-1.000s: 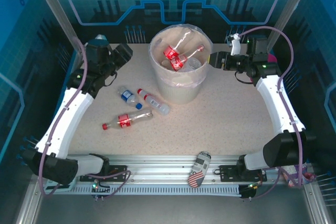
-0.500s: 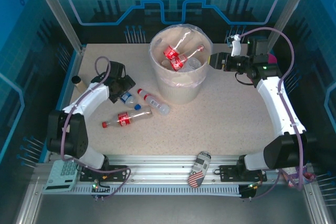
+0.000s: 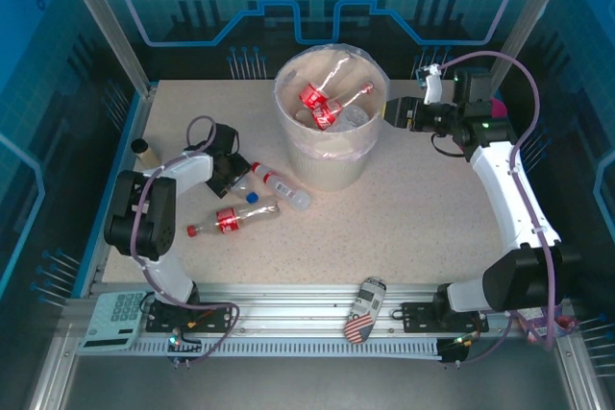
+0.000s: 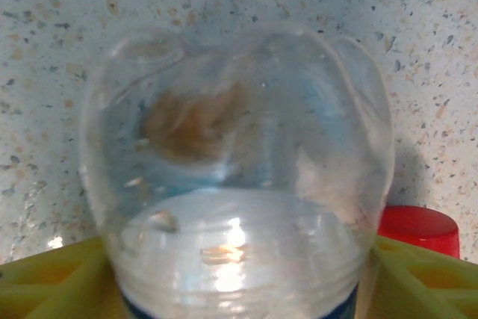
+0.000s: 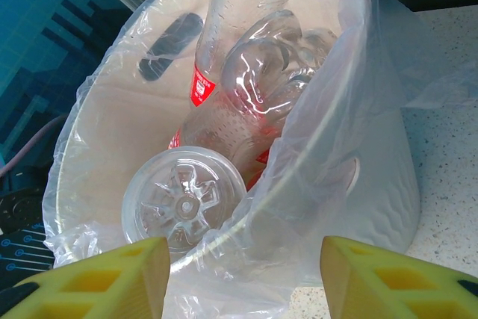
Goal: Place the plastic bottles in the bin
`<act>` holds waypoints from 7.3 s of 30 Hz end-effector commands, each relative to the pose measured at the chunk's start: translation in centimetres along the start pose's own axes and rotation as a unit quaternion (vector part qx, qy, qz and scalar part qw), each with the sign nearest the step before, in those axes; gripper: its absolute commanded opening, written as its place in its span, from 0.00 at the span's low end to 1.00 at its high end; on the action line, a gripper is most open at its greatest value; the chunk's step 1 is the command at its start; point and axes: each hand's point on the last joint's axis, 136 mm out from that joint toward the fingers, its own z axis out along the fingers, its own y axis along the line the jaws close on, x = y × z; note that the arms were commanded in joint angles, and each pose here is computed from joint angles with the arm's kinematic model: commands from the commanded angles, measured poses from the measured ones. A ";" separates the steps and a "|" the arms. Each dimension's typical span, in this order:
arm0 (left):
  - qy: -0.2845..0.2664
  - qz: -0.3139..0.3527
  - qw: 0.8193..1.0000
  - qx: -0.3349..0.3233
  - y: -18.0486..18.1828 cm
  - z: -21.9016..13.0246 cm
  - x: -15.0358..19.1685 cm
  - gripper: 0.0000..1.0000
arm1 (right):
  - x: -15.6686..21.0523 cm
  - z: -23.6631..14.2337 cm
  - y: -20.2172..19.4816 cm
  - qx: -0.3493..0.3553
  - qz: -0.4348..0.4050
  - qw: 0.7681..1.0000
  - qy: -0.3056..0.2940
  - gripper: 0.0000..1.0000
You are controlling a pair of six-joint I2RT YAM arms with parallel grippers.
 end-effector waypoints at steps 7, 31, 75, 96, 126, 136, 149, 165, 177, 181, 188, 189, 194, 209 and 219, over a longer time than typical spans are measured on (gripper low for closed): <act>-0.019 -0.009 1.000 0.000 0.0 -1.0 -1.0 0.61 | -0.4 -0.8 0.1 -0.004 -0.010 1.000 -0.010 0.56; -0.219 0.139 0.892 0.370 -19.9 -37.2 -4.1 0.50 | -0.6 0.0 0.7 -0.014 -0.005 1.000 -0.009 0.56; -0.137 0.332 0.889 0.285 -29.1 -24.5 2.7 0.47 | -0.3 0.8 0.4 -0.008 -0.007 1.000 0.001 0.54; -0.057 0.351 0.918 0.173 -23.4 -14.5 5.4 0.40 | -0.4 0.7 0.8 -0.010 -0.007 1.000 0.001 0.53; -0.234 0.313 0.892 0.227 -14.0 -31.9 -1.8 0.98 | -0.8 0.4 1.1 0.000 -0.024 1.000 -0.009 0.55; -0.076 0.443 0.885 0.121 -3.0 -21.2 5.0 0.96 | -0.6 0.3 1.0 0.002 -0.026 1.000 -0.008 0.56; 0.083 0.537 0.833 0.106 -1.4 -10.3 10.1 0.99 | 0.0 0.5 0.2 0.000 -0.011 1.000 -0.005 0.56; 0.118 0.605 0.788 -0.004 2.8 -3.1 11.7 0.99 | -0.2 -0.1 -0.5 -0.008 0.000 1.000 -0.014 0.56; 0.058 0.587 0.804 -0.076 3.0 -3.1 8.8 0.64 | -0.3 -0.2 -0.5 -0.008 0.003 1.000 -0.017 0.56; 0.039 0.581 0.809 -0.080 2.6 -3.9 8.0 0.53 | -0.3 -0.2 -0.4 -0.009 0.004 1.000 -0.017 0.56; 0.019 0.563 0.822 -0.085 2.0 -6.2 7.0 0.48 | -0.5 0.4 0.1 -0.019 0.005 1.000 -0.015 0.55; 0.012 0.558 0.825 -0.088 1.9 -6.9 6.6 0.48 | -0.6 0.6 0.3 -0.022 0.003 1.000 -0.014 0.55; -0.053 0.534 0.840 -0.080 0.4 -12.2 4.3 0.44 | -1.5 0.9 0.4 -0.018 0.004 0.999 -0.027 0.55; -0.394 0.364 0.772 0.340 -13.6 -40.5 -0.9 0.33 | -1.2 3.5 -0.3 -0.022 0.015 1.000 -0.009 0.51; -0.400 0.297 0.669 0.551 -22.1 -48.4 1.0 0.27 | -2.4 1.9 0.6 -0.043 0.019 0.998 -0.035 0.49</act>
